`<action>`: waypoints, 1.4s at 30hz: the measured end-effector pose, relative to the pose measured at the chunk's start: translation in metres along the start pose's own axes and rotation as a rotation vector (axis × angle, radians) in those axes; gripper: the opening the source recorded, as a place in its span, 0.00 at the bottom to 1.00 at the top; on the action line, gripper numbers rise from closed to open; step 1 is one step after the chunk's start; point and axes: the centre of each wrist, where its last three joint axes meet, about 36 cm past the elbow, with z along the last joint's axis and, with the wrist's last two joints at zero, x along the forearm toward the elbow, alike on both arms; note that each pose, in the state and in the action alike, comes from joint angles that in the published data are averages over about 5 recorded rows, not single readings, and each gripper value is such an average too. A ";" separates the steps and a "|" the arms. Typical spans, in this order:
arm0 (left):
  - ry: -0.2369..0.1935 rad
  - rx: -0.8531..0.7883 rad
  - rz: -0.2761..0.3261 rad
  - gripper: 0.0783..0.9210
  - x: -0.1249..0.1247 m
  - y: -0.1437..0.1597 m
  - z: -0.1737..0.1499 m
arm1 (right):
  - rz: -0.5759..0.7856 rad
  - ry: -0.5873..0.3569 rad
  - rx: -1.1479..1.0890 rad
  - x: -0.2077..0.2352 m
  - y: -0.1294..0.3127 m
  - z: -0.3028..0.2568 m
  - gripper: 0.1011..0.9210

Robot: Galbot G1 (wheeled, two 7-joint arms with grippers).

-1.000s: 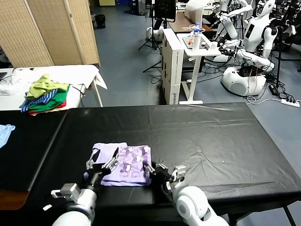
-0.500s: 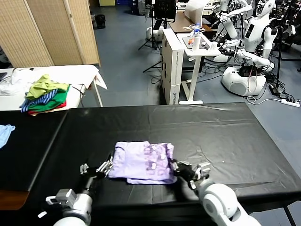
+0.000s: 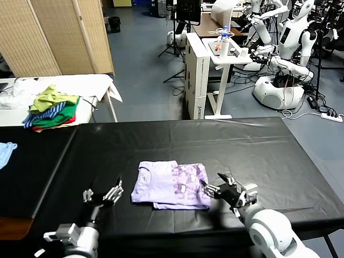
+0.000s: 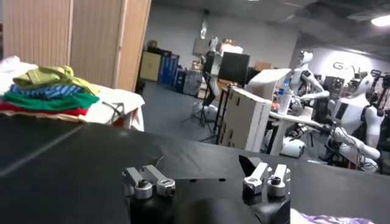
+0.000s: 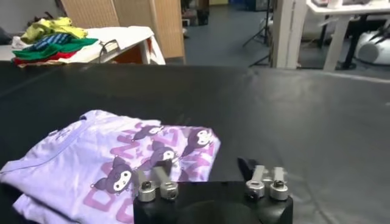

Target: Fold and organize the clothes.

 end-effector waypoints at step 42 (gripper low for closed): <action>0.256 -0.042 -0.078 0.98 0.083 0.010 -0.011 | 0.312 -0.122 0.028 0.156 0.055 0.092 0.98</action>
